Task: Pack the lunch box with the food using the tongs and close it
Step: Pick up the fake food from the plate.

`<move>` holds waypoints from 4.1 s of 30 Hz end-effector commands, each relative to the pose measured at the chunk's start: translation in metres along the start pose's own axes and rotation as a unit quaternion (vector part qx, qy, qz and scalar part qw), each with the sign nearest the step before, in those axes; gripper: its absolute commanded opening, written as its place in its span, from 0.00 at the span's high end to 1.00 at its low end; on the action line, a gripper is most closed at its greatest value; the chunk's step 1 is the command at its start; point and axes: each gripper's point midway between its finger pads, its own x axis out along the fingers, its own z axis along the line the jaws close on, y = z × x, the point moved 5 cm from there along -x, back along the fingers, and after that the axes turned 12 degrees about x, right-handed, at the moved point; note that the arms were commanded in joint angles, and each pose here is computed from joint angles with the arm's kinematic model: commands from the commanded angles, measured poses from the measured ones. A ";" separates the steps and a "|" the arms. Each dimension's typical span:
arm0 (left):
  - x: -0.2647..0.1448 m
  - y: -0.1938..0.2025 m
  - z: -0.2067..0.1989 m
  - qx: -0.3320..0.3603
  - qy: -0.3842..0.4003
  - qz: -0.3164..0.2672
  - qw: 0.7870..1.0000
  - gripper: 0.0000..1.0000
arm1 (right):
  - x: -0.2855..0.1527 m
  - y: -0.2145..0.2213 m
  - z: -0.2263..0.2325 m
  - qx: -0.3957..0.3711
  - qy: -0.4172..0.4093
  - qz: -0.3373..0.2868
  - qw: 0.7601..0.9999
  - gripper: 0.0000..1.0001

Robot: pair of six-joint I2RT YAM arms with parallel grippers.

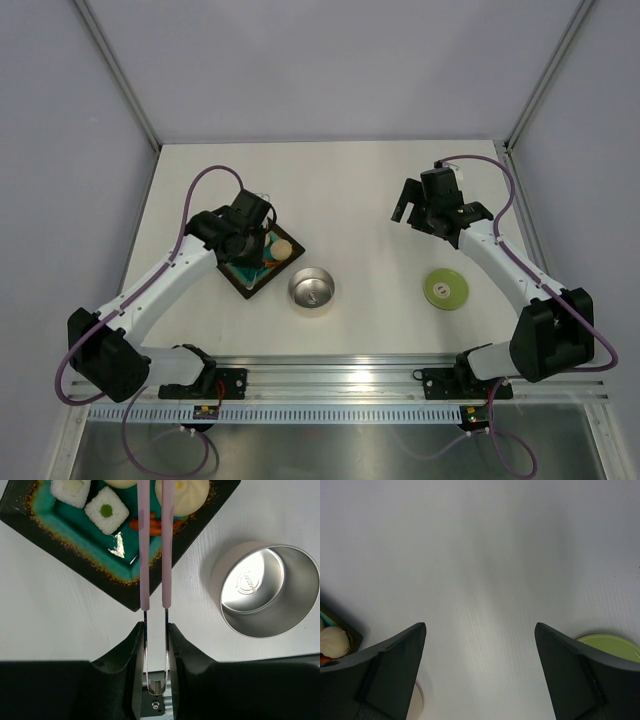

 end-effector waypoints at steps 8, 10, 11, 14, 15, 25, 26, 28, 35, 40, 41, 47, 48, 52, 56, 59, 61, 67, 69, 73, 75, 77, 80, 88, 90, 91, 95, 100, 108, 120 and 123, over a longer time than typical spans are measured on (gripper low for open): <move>0.005 0.003 0.006 -0.019 -0.025 -0.013 0.999 0.75 | -0.006 -0.011 0.012 -0.002 -0.025 -0.017 1.000 0.02; 0.005 -0.001 0.005 -0.021 -0.023 -0.018 0.999 0.72 | -0.007 -0.011 0.011 0.000 -0.025 -0.018 1.000 0.02; 0.005 -0.002 0.005 -0.022 -0.023 -0.020 0.999 0.68 | -0.007 -0.011 0.011 -0.001 -0.025 -0.018 1.000 0.02; 0.005 -0.005 0.004 -0.021 -0.018 -0.024 0.999 0.68 | -0.008 -0.011 0.011 -0.002 -0.024 -0.019 1.000 0.02; 0.005 -0.006 0.002 -0.022 -0.012 -0.027 0.999 0.68 | -0.009 -0.012 0.011 -0.002 -0.025 -0.020 1.000 0.02; 0.010 -0.002 -0.001 -0.033 0.000 -0.024 0.999 0.66 | -0.009 -0.010 0.009 -0.002 -0.021 -0.018 1.000 0.02; 0.011 -0.002 -0.001 -0.034 0.000 -0.023 0.999 0.65 | -0.008 -0.010 0.009 -0.002 -0.020 -0.017 1.000 0.02; 0.012 -0.002 -0.001 -0.035 0.001 -0.024 0.999 0.65 | -0.008 -0.010 0.009 -0.001 -0.020 -0.018 1.000 0.02; 0.015 0.000 -0.002 -0.034 0.003 -0.020 0.999 0.63 | -0.008 -0.009 0.008 -0.003 -0.018 -0.015 1.000 0.02; 0.017 0.000 -0.003 -0.033 0.009 -0.016 0.999 0.58 | -0.006 -0.008 0.008 -0.002 -0.018 -0.015 1.000 0.02; 0.018 0.001 -0.004 -0.032 0.010 -0.012 0.999 0.58 | -0.006 -0.007 0.007 -0.002 -0.016 -0.013 1.000 0.02; 0.021 -0.001 -0.007 -0.036 0.023 -0.014 0.999 0.59 | -0.005 -0.007 0.007 -0.002 -0.016 -0.014 1.000 0.02; 0.020 -0.001 -0.007 -0.036 0.023 -0.015 0.999 0.59 | -0.005 -0.007 0.007 -0.003 -0.016 -0.012 1.000 0.02; 0.019 -0.003 -0.008 -0.043 0.028 -0.022 0.998 0.61 | -0.005 -0.007 0.006 -0.002 -0.014 -0.013 1.000 0.02; 0.019 0.000 -0.004 -0.048 0.022 -0.021 0.998 0.62 | -0.006 -0.007 0.007 -0.002 -0.015 -0.013 1.000 0.02; 0.019 0.002 -0.001 -0.051 0.018 -0.019 0.998 0.62 | -0.005 -0.007 0.007 -0.001 -0.016 -0.012 1.000 0.02; 0.019 0.003 0.001 -0.055 0.019 -0.017 0.998 0.62 | -0.005 -0.007 0.007 -0.002 -0.015 -0.012 1.000 0.02; 0.021 0.013 0.003 -0.045 0.032 0.002 0.998 0.61 | -0.005 -0.007 0.007 -0.002 -0.016 -0.012 1.000 0.02; 0.022 0.015 0.002 -0.043 0.035 0.006 0.998 0.61 | -0.005 -0.006 0.007 -0.001 -0.014 -0.009 1.000 0.02; 0.026 0.024 0.002 -0.046 0.035 0.025 0.998 0.61 | -0.005 -0.005 0.006 -0.001 -0.015 -0.009 1.000 0.02; 0.023 0.029 0.002 -0.050 0.037 0.030 0.998 0.60 | -0.005 -0.005 0.006 -0.001 -0.014 -0.009 1.000 0.02; 0.023 0.031 0.002 -0.050 0.034 0.032 0.998 0.60 | -0.004 -0.005 0.006 0.000 -0.014 -0.009 1.000 0.02; 0.022 0.035 0.010 -0.065 0.007 0.036 0.997 0.60 | -0.003 -0.004 0.007 -0.001 -0.015 -0.006 1.000 0.02; 0.035 0.053 0.025 -0.107 -0.008 0.078 0.991 0.61 | -0.002 -0.004 0.010 0.001 -0.021 -0.001 1.000 0.02; 0.037 0.053 0.023 -0.123 -0.006 0.074 0.990 0.61 | -0.003 -0.005 0.011 -0.001 -0.023 -0.002 1.000 0.02; 0.038 0.054 0.021 -0.129 0.001 0.073 0.989 0.60 | -0.002 -0.005 0.011 -0.002 -0.022 -0.002 1.000 0.02; 0.041 0.052 0.017 -0.164 0.006 0.063 0.984 0.60 | 0.000 -0.005 0.012 -0.001 -0.024 0.000 1.000 0.02; 0.042 0.053 0.016 -0.207 -0.003 0.053 0.977 0.59 | 0.001 -0.004 0.011 -0.001 -0.023 0.001 1.000 0.02; 0.055 0.048 0.016 -0.251 -0.018 0.035 0.967 0.59 | 0.004 -0.001 0.011 0.002 -0.027 0.006 1.000 0.02; 0.054 0.035 0.008 -0.262 0.019 0.016 0.965 0.58 | 0.005 0.000 0.012 0.007 -0.028 0.008 1.000 0.02; 0.053 0.033 0.007 -0.265 0.025 0.010 0.964 0.58 | 0.006 0.000 0.013 0.007 -0.029 0.009 0.999 0.02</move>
